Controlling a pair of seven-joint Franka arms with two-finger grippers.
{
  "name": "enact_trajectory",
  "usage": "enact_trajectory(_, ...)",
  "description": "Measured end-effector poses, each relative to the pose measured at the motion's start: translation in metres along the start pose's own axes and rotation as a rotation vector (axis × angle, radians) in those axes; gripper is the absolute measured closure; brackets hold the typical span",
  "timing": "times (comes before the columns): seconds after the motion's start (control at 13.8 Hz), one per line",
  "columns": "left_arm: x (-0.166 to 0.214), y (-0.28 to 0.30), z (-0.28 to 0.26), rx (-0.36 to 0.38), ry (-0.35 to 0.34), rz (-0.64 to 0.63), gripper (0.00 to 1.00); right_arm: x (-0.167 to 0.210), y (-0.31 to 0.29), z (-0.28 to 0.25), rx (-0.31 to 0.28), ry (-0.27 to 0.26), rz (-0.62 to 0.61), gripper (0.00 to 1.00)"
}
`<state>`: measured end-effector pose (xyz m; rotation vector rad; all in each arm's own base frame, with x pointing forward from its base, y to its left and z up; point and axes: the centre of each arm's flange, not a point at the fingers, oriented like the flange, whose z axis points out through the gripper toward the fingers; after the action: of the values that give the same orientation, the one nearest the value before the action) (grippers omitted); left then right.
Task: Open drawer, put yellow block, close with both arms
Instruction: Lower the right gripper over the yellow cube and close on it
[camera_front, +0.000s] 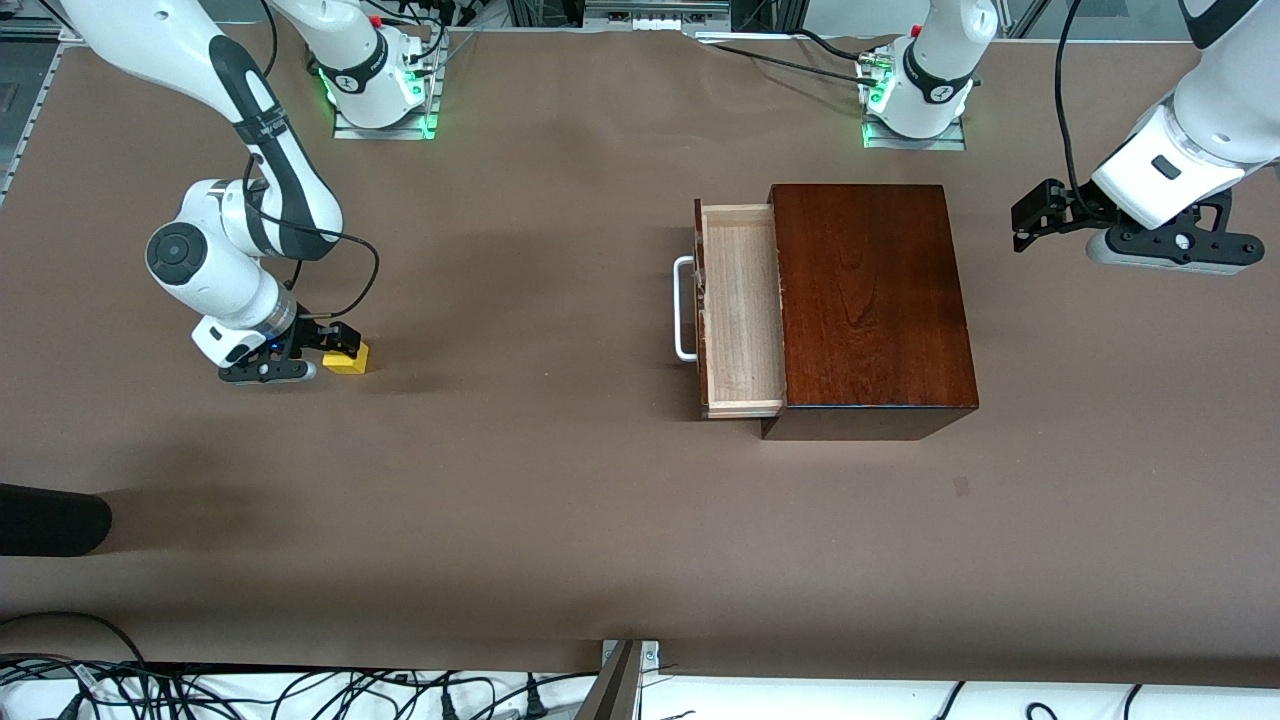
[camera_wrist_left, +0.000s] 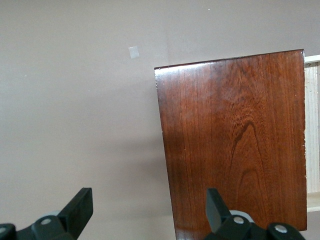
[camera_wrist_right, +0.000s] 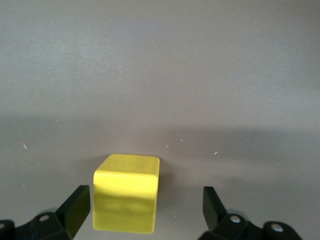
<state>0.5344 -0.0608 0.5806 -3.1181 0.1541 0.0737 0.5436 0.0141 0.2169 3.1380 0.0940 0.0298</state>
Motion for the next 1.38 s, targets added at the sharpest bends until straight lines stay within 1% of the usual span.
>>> enact_trajectory(0.15, 0.000, 0.000, -0.001, 0.000, 0.002, 0.000, 0.00, -0.001, -0.002, -0.002, 0.002, -0.010, 0.007, 0.00)
enact_trajectory(0.44, 0.002, 0.000, -0.002, -0.001, -0.002, 0.001, 0.00, -0.001, -0.004, 0.001, 0.002, -0.011, 0.005, 0.00)
enact_trajectory(0.73, 0.004, 0.000, -0.001, -0.001, -0.007, 0.001, 0.00, -0.001, -0.004, 0.020, -0.002, 0.006, 0.004, 0.01)
enact_trajectory(0.8, 0.005, 0.000, -0.001, -0.001, -0.007, 0.001, 0.00, -0.002, -0.005, 0.025, -0.002, 0.003, 0.003, 0.04)
enact_trajectory(0.87, 0.005, 0.000, -0.001, -0.001, -0.008, 0.001, 0.00, -0.002, -0.005, 0.027, -0.002, -0.001, 0.003, 0.11)
enact_trajectory(0.94, 0.005, 0.000, -0.001, -0.001, -0.007, 0.001, 0.00, -0.003, -0.005, 0.028, -0.002, -0.002, 0.003, 0.11)
enact_trajectory(1.02, 0.005, 0.001, -0.002, -0.001, -0.006, 0.002, 0.00, -0.003, -0.005, 0.029, -0.002, -0.003, 0.002, 0.22)
enact_trajectory(1.16, 0.006, 0.001, -0.003, -0.002, -0.006, 0.003, 0.00, -0.002, -0.006, 0.028, -0.001, -0.001, 0.000, 0.45)
enact_trajectory(1.38, 0.006, 0.001, -0.002, -0.002, -0.010, 0.003, 0.00, 0.002, -0.015, 0.021, 0.005, 0.013, -0.029, 0.44)
